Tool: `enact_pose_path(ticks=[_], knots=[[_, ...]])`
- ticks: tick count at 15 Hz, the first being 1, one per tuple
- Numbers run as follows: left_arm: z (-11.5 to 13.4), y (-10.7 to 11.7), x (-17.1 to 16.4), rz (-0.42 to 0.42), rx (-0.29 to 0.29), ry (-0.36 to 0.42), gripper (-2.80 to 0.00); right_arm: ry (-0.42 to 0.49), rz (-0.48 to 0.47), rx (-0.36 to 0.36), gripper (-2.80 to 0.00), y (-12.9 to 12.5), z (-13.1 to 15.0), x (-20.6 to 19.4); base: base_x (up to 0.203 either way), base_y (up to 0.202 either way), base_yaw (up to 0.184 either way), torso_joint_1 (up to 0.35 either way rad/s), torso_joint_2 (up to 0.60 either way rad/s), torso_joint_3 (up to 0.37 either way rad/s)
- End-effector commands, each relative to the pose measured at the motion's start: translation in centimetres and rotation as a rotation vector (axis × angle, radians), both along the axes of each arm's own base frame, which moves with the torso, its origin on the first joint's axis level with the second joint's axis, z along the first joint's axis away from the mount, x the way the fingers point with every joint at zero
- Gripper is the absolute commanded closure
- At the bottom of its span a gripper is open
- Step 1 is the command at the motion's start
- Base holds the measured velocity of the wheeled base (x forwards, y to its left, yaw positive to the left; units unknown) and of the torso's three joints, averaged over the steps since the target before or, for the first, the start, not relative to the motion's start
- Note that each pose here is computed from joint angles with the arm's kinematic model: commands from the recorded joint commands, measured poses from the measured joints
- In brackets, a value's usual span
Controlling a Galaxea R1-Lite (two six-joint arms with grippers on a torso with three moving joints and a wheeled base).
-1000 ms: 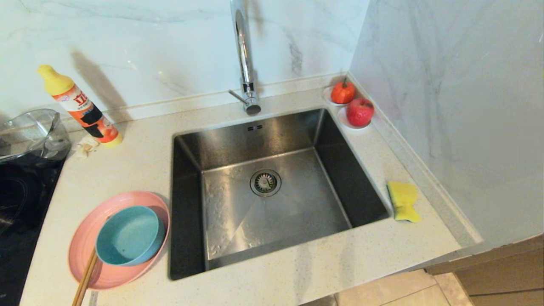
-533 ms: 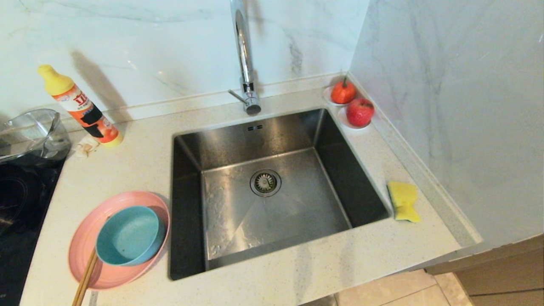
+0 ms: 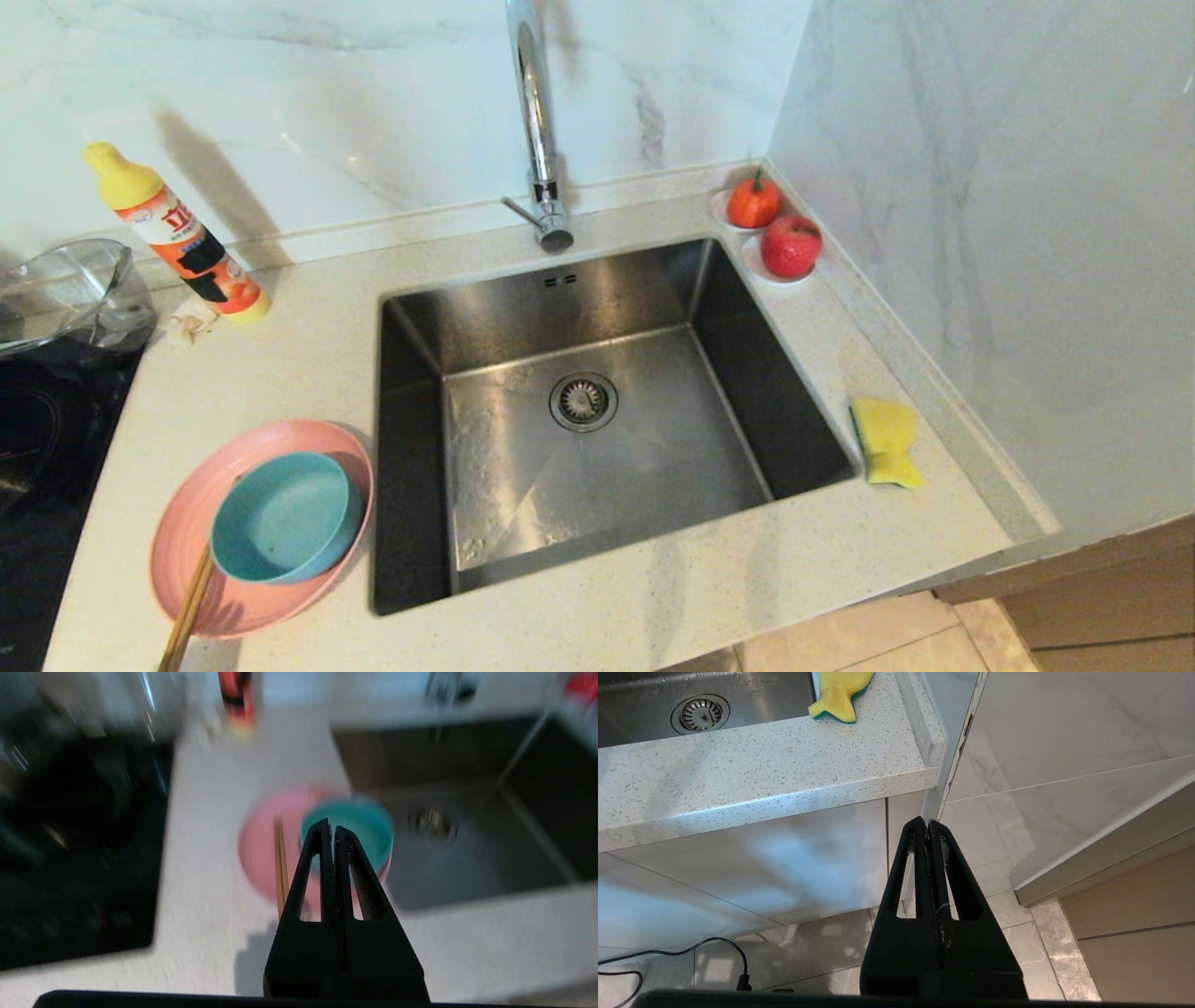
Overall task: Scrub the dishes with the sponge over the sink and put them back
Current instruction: Grab the dish soap
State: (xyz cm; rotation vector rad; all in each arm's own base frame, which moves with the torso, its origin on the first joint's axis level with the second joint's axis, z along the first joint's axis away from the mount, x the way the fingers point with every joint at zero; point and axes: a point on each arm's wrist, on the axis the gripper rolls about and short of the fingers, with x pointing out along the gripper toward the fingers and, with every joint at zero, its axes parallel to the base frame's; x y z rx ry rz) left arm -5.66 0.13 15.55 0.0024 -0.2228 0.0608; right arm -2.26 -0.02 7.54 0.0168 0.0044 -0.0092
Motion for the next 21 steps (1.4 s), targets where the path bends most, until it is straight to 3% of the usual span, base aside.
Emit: enact_pose_path(ticks=[1,6,8,10,12,14,17,19,21], knots=[[4.3,0.0,0.8,0.004,-0.007,0.037,0.00,0.000,0.000,0.000,0.00,0.0,0.0,0.0,0.000,0.000,0.000,0.000,0.00,0.000],[10.7,0.1,11.7,0.024,-0.124,0.331,0.00,0.000,0.000,0.000,0.00,0.0,0.0,0.0,0.000,0.000,0.000,0.000,0.00,0.000],[11.3,0.5,18.0,0.054,-0.170,0.443,0.00,0.000,0.000,0.000,0.00,0.0,0.0,0.0,0.000,0.000,0.000,0.000,0.00,0.000],[10.8,1.4,24.3,0.102,-0.206,0.489,0.00,0.000,0.000,0.000,0.00,0.0,0.0,0.0,0.000,0.000,0.000,0.000,0.00,0.000],[9.9,2.5,29.7,0.163,-0.216,0.456,0.00,0.000,0.000,0.000,0.00,0.0,0.0,0.0,0.000,0.000,0.000,0.000,0.00,0.000],[8.5,3.5,34.6,0.240,-0.204,0.371,0.00,0.000,0.000,0.000,0.00,0.0,0.0,0.0,0.000,0.000,0.000,0.000,0.00,0.000],[7.7,4.5,39.0,0.302,-0.194,0.226,0.00,0.000,0.000,0.000,0.00,0.0,0.0,0.0,0.000,0.000,0.000,0.000,0.00,0.000],[6.7,4.7,40.2,0.316,-0.196,0.235,0.00,0.000,0.000,0.000,0.00,0.0,0.0,0.0,0.000,0.000,0.000,0.000,0.00,0.000],[5.0,5.1,41.1,0.323,-0.254,0.255,0.00,0.000,0.000,0.000,0.00,0.0,0.0,0.0,0.000,0.000,0.000,0.000,0.00,0.000]])
